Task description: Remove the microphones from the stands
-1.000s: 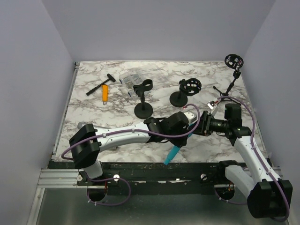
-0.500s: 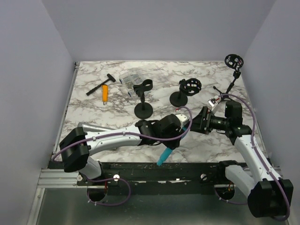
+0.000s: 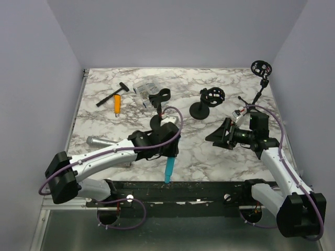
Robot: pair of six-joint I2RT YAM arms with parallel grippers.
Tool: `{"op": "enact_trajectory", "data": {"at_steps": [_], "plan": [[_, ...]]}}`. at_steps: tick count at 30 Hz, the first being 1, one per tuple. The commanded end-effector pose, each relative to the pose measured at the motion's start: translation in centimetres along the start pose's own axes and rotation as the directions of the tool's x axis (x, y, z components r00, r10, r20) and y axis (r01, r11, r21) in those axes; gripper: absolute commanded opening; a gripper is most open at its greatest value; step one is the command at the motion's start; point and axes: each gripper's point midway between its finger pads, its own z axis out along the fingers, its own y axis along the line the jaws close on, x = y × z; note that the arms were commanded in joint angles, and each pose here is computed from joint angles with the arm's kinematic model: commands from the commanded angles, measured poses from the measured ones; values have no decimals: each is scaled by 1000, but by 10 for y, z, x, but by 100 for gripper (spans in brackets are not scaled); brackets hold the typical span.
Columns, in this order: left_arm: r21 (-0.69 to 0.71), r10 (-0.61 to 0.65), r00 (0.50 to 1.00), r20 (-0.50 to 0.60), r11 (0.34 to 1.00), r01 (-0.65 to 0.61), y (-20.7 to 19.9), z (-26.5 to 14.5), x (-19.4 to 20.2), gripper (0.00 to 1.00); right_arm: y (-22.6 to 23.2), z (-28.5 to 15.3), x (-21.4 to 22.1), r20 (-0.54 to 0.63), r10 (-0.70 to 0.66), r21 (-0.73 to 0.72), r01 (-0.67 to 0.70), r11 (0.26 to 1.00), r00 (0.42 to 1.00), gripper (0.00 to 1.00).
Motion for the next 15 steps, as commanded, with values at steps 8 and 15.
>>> {"op": "enact_trajectory", "data": {"at_steps": [8, 15], "plan": [[-130, -636, 721, 274, 719, 683, 137, -35, -27, 0, -11, 2, -1, 15, -4, 55, 3, 999, 1000, 100], [-83, -793, 388, 469, 398, 914, 212, -53, -59, 0, -13, 2, -1, 24, 8, 58, -9, 998, 1000, 100]]}}
